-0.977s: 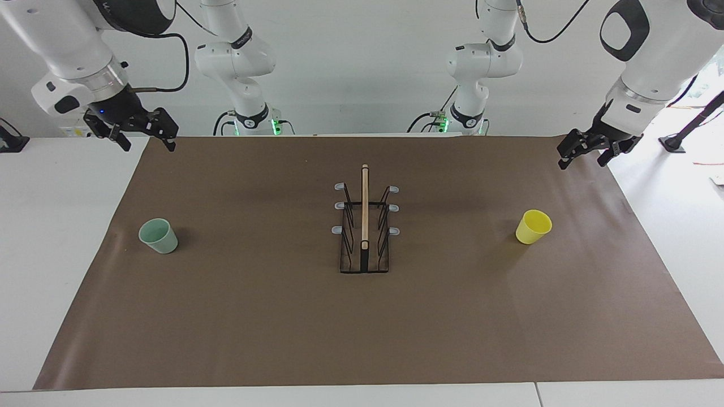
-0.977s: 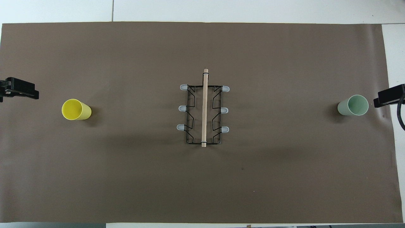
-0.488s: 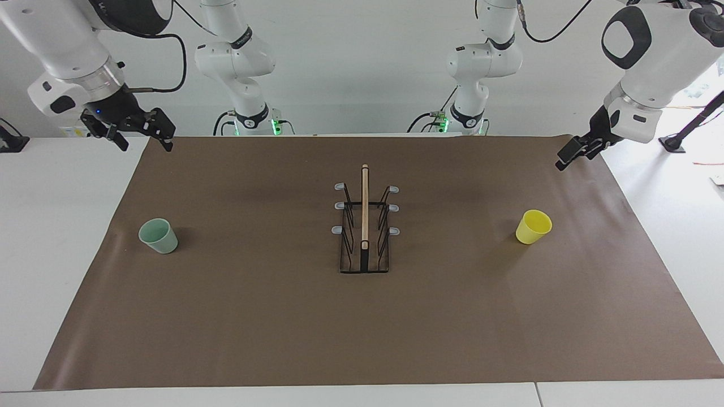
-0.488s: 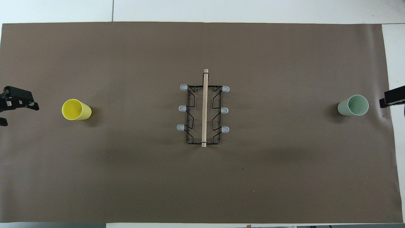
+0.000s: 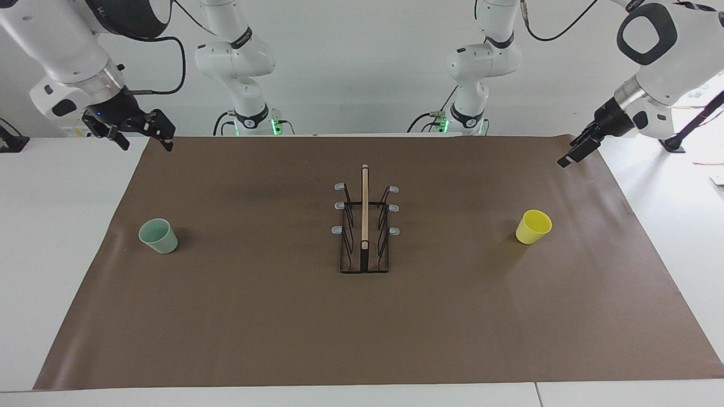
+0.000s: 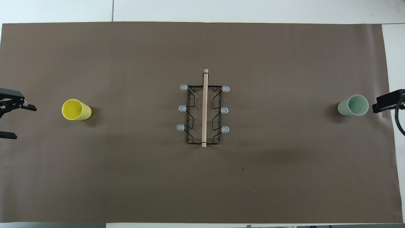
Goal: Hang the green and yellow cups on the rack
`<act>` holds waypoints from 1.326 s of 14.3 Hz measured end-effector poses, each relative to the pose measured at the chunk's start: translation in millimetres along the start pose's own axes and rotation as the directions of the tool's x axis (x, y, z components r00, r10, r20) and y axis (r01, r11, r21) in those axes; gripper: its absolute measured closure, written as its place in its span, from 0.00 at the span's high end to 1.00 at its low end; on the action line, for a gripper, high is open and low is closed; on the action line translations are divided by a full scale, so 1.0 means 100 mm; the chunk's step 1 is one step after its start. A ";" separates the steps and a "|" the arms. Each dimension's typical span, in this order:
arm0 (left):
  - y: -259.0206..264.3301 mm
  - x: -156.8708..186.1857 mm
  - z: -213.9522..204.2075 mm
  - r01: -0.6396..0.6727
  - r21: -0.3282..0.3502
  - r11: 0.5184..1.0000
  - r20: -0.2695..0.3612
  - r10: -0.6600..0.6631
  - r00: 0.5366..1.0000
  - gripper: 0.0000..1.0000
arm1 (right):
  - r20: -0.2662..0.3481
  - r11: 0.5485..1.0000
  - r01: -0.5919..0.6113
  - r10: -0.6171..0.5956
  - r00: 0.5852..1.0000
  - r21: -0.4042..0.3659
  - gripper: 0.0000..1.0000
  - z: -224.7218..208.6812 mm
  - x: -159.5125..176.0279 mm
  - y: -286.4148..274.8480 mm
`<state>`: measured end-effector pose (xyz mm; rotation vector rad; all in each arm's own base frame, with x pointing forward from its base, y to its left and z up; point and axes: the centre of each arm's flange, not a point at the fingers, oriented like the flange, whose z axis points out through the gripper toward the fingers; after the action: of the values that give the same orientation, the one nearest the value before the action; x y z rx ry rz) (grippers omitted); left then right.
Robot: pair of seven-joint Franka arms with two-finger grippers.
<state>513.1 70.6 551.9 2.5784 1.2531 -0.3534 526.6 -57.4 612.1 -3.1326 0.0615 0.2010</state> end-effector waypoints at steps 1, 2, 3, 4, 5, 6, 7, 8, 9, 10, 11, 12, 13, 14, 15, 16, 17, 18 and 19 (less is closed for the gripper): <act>0.00 0.06 0.05 0.076 -0.019 0.997 0.033 -0.075 0.997 1.00 | -0.002 1.000 -0.004 0.004 1.000 0.001 1.00 0.01 0.01 -0.03; -0.02 0.16 0.13 0.148 -0.028 0.989 0.068 -0.146 0.987 1.00 | -0.012 1.000 -0.009 0.009 1.000 0.000 1.00 0.02 0.03 -0.04; -0.04 0.28 0.22 0.216 -0.030 0.976 0.103 -0.212 0.972 1.00 | -0.020 1.000 -0.010 0.010 1.000 -0.001 1.00 0.06 0.09 -0.04; -0.08 0.43 0.33 0.286 -0.028 0.958 0.137 -0.280 0.950 1.00 | -0.014 1.000 -0.014 0.014 1.000 -0.003 1.00 0.14 0.16 -0.04; -0.12 0.60 0.44 0.354 -0.032 0.935 0.166 -0.344 0.924 1.00 | 0.017 1.000 -0.019 0.019 1.000 -0.007 1.00 0.28 0.27 -0.03; -0.14 0.76 0.53 0.417 -0.042 0.908 0.192 -0.403 0.895 1.00 | 0.060 1.000 -0.023 0.024 0.998 -0.013 1.00 0.45 0.40 -0.02; -0.16 0.92 0.61 0.474 -0.047 0.879 0.215 -0.454 0.865 1.00 | 0.098 0.999 -0.025 0.028 0.995 -0.025 1.00 0.63 0.54 -0.01; -0.19 1.07 0.68 0.520 -0.052 0.853 0.236 -0.495 0.836 1.00 | 0.131 0.998 -0.024 0.030 0.991 -0.050 1.00 0.82 0.69 0.00; -0.25 1.25 0.74 0.563 -0.064 0.824 0.257 -0.532 0.807 1.00 | 0.159 0.996 -0.018 0.032 0.987 -0.090 1.00 0.99 0.85 0.01; -0.33 1.42 0.81 0.598 -0.072 0.798 0.282 -0.558 0.780 1.00 | 0.188 0.992 -0.007 0.031 0.982 -0.129 1.00 1.13 0.98 0.00; -0.42 1.58 0.89 0.625 -0.070 0.777 0.305 -0.580 0.755 1.00 | 0.231 0.985 0.013 0.027 0.973 -0.170 1.00 1.25 1.07 -0.04; -0.50 1.73 0.98 0.650 -0.067 0.757 0.326 -0.599 0.731 1.00 | 0.279 0.976 0.039 0.023 0.960 -0.213 1.00 1.37 1.16 -0.10; -0.56 1.85 1.09 0.673 -0.065 0.737 0.345 -0.616 0.708 1.00 | 0.318 0.965 0.075 0.009 0.948 -0.251 1.00 1.50 1.26 -0.19; -0.63 1.95 1.19 0.692 -0.061 0.720 0.361 -0.630 0.687 1.00 | 0.349 0.951 0.117 -0.010 0.937 -0.287 1.00 1.63 1.35 -0.30; -0.70 2.05 1.29 0.712 -0.058 0.699 0.375 -0.646 0.665 1.00 | 0.382 0.931 0.172 -0.039 0.923 -0.322 1.00 1.79 1.42 -0.41; -0.79 2.13 1.44 0.736 -0.056 0.675 0.395 -0.661 0.637 1.00 | 0.432 0.895 0.263 -0.090 0.898 -0.361 1.00 1.98 1.47 -0.54; -0.84 2.14 1.56 0.748 -0.055 0.662 0.417 -0.665 0.620 1.00 | 0.480 0.849 0.358 -0.146 0.865 -0.388 1.00 2.10 1.48 -0.64; -0.87 2.11 1.69 0.760 -0.056 0.648 0.440 -0.667 0.601 1.00 | 0.531 0.797 0.454 -0.202 0.823 -0.400 1.00 2.21 1.47 -0.75; -0.90 2.08 1.82 0.774 -0.061 0.630 0.461 -0.670 0.582 1.00 | 0.582 0.741 0.543 -0.255 0.772 -0.395 1.00 2.33 1.42 -0.84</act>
<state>546.9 217.0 303.0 1.5200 1.9806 -0.7634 640.5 22.1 363.0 -3.3637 -0.8460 1.2050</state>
